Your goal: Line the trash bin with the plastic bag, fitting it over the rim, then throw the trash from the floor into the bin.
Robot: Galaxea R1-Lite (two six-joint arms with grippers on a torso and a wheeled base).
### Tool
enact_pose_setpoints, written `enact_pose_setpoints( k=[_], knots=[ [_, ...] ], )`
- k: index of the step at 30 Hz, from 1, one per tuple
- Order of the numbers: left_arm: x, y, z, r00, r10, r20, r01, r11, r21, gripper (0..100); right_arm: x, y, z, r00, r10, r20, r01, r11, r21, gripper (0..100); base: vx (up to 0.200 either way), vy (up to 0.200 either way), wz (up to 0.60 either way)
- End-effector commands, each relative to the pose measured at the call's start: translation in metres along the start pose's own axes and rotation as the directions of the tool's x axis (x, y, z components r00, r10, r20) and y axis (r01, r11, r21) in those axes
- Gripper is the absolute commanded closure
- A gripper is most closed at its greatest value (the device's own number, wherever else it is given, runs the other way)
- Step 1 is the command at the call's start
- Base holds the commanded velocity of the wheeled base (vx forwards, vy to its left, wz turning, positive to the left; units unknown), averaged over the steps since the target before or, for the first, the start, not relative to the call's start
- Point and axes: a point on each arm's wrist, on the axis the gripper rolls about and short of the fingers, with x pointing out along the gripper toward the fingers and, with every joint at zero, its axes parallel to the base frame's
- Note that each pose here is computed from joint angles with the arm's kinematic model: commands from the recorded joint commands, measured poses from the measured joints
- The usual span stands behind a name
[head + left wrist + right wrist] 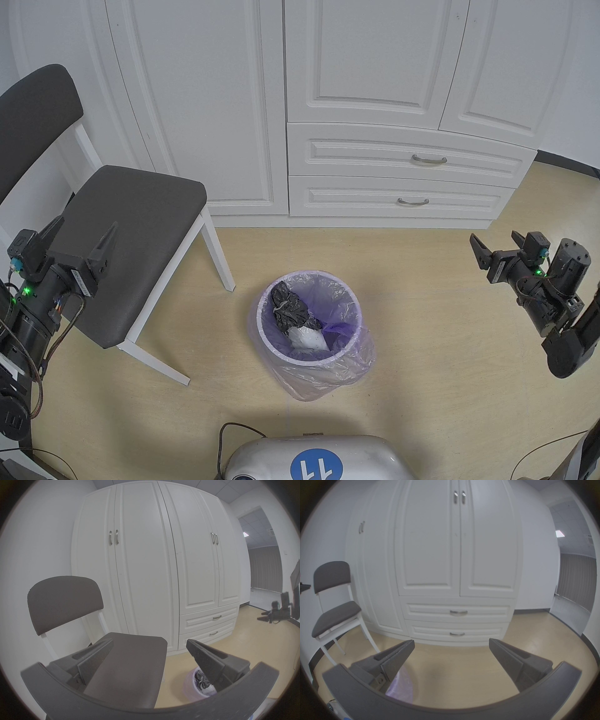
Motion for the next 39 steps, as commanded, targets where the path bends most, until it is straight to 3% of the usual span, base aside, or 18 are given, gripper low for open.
enact_pose_setpoints(
  k=[1, 7, 14, 17, 18, 20, 22, 24, 26, 27, 28, 32, 34, 35, 39],
  knots=[
    [0.005, -0.004, -0.016, 1.0, -0.004, -0.014, 0.004, 1.0, 0.006, 0, -0.061, 0.031, 0.068, 0.993, 0.046, 0.111, -0.039, 0.997, -0.065, 0, 0.0, 0.0, 0.0],
    [-0.001, -0.009, -0.022, 0.999, -0.033, -0.04, 0.034, 0.999, 0.027, 0, -0.089, 0.04, 0.084, 0.995, 0.07, 0.071, -0.062, 0.992, -0.111, 0, 0.0, 0.0, 0.0],
    [-0.009, -0.047, -0.053, 0.961, -0.216, -0.173, 0.222, 0.975, 0.014, 0, -0.124, 0.03, 0.095, 0.997, 0.082, 0.016, -0.076, 0.974, -0.213, 0, 0.0, 0.0, 0.0],
    [-0.024, -0.057, -0.072, 0.921, -0.279, -0.271, 0.295, 0.955, 0.019, 0, -0.129, 0.027, 0.098, 0.996, 0.088, 0.015, -0.083, 0.973, -0.214, 0, 0.0, 0.0, 0.0],
    [-0.029, -0.067, -0.083, 0.886, -0.329, -0.327, 0.349, 0.937, 0.003, 0, -0.129, 0.025, 0.099, 0.997, 0.079, 0.013, -0.074, 0.974, -0.216, 0, 0.0, 0.0, 0.0],
    [-0.028, -0.076, -0.093, 0.856, -0.356, -0.375, 0.379, 0.925, -0.014, 0, -0.128, 0.024, 0.098, 0.998, 0.067, 0.007, -0.064, 0.974, -0.219, 0, 0.0, 0.0, 0.0],
    [-0.027, -0.081, -0.102, 0.836, -0.364, -0.411, 0.391, 0.92, -0.019, 0, -0.128, 0.023, 0.097, 0.998, 0.063, 0.001, -0.062, 0.973, -0.222, 0, 0.0, 0.0, 0.0],
    [-0.016, -0.092, -0.124, 0.799, -0.362, -0.48, 0.406, 0.914, -0.013, 0, -0.125, 0.024, 0.093, 0.998, 0.065, -0.016, -0.067, 0.971, -0.228, 0, 0.0, 0.0, 0.0],
    [-0.003, -0.103, -0.142, 0.783, -0.356, -0.509, 0.409, 0.913, -0.009, 0, -0.123, 0.025, 0.089, 0.997, 0.071, -0.034, -0.077, 0.97, -0.233, 0, 0.0, 0.0, 0.0],
    [-0.003, -0.103, -0.142, 0.783, -0.356, -0.509, 0.409, 0.913, -0.009, 0, -0.123, 0.025, 0.089, 0.997, 0.071, -0.034, -0.077, 0.97, -0.233, 0, 0.0, 0.0, 0.0],
    [0.009, -0.113, -0.159, 0.78, -0.353, -0.518, 0.409, 0.912, -0.005, 0, -0.121, 0.026, 0.086, 0.996, 0.072, -0.048, -0.081, 0.969, -0.232, 0, 0.0, 0.0, 0.0],
    [0.032, -0.129, -0.188, 0.783, -0.318, -0.535, 0.402, 0.915, 0.045, 0, -0.119, 0.027, 0.082, 0.995, 0.075, -0.066, -0.089, 0.968, -0.236, 0, 0.0, 0.0, 0.0],
    [0.033, -0.13, -0.189, 0.784, -0.315, -0.534, 0.401, 0.915, 0.049, 0, -0.119, 0.027, 0.082, 0.995, 0.075, -0.066, -0.089, 0.968, -0.236, 0, 0.0, 0.0, 0.0],
    [0.046, -0.135, -0.205, 0.806, -0.247, -0.537, 0.37, 0.919, 0.133, 0, -0.119, 0.027, 0.081, 0.995, 0.075, -0.071, -0.09, 0.967, -0.238, 0, 0.0, 0.0, 0.0],
    [0.05, -0.133, -0.196, 0.832, -0.219, -0.51, 0.341, 0.926, 0.159, 0, -0.121, 0.026, 0.086, 0.996, 0.075, -0.044, -0.083, 0.97, -0.23, 0, 0.0, 0.0, 0.0]
  ],
)
